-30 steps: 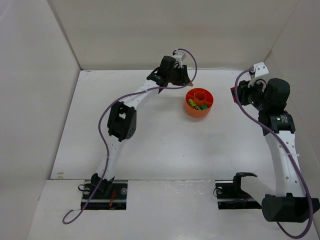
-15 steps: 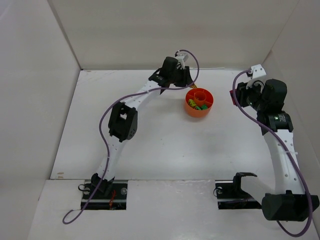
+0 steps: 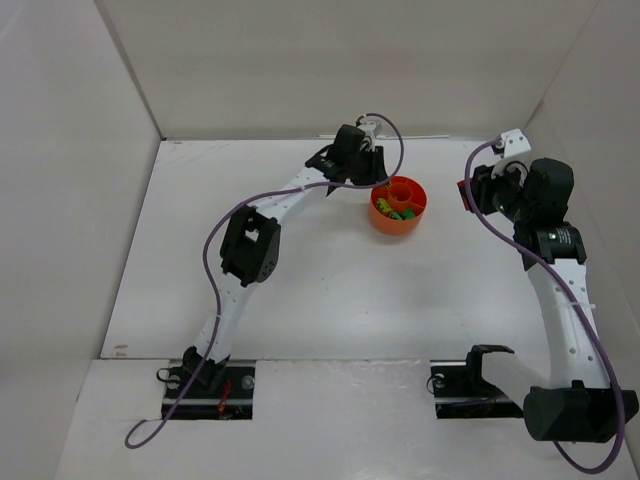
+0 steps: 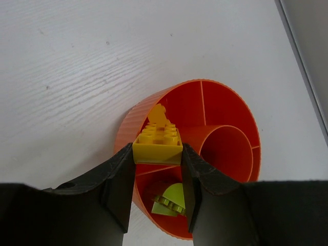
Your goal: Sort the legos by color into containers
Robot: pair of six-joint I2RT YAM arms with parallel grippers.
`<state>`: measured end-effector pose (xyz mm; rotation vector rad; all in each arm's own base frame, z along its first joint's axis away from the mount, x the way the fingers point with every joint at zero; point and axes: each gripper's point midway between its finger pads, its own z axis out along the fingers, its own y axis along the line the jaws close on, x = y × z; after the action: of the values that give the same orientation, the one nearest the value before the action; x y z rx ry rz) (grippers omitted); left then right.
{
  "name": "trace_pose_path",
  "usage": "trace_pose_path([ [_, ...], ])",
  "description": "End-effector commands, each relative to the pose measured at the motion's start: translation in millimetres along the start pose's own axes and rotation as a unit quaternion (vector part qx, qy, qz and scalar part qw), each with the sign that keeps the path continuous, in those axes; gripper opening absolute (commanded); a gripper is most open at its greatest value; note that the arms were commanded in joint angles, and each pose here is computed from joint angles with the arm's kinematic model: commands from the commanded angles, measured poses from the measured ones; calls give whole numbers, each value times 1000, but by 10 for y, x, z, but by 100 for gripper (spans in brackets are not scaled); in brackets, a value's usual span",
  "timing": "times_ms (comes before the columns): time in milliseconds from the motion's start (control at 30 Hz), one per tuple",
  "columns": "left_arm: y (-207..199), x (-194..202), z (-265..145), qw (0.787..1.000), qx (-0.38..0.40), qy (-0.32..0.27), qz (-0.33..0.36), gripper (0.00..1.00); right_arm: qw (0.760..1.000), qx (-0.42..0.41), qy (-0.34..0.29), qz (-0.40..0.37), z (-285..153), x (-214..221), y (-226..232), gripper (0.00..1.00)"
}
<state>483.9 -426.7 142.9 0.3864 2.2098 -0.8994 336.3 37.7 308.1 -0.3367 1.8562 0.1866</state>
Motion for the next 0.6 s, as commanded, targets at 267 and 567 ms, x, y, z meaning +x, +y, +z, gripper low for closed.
trace_pose_path([
  [267, -251, -284, -335, 999, -10, -32, 30, 14, 1000, -2, -28, -11, -50, -158, 6, 1],
  [567, -248, -351, -360, 998, -18, -40, 35, 20, 1000, -2, -28, -11, -50, -158, 6, 2],
])
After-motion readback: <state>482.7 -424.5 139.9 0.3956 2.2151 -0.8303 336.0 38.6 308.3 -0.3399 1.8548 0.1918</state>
